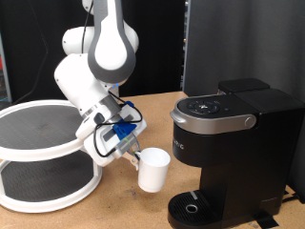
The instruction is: Make a cup of coffee with the keurig machine
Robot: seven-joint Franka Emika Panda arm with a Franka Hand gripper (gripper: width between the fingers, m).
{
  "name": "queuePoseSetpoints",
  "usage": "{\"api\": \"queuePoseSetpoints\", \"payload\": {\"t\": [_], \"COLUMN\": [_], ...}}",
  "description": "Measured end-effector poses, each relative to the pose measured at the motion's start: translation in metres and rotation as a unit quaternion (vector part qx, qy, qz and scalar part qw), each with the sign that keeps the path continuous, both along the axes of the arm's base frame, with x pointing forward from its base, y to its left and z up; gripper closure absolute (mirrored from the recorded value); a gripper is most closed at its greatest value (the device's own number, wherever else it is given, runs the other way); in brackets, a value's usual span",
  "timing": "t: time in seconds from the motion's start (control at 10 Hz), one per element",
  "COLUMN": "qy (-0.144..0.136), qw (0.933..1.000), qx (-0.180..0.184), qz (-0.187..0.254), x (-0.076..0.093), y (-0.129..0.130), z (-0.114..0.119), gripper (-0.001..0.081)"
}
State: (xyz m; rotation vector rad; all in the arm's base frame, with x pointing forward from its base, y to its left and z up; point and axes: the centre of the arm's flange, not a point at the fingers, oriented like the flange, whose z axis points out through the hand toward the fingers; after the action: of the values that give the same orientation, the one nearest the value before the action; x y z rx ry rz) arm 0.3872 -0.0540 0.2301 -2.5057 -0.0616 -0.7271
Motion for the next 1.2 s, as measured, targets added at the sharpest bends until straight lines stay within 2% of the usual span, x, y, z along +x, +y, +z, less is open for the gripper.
{"api": "queuePoseSetpoints", "payload": {"t": [0.3,0.7,1.2], "qy": [0.000,-0.026,-0.048], "qw": [1.0000,0.9996,0.9985], "qx": [0.007,0.014,0.023], "qz": [-0.001,0.002,0.013], "x": [0.016,0.033,0.037], "y": [0.014,0.035,0.064], "z": [-0.007,-0.012,-0.017], "gripper": [0.0734,0.0734,0.0734]}}
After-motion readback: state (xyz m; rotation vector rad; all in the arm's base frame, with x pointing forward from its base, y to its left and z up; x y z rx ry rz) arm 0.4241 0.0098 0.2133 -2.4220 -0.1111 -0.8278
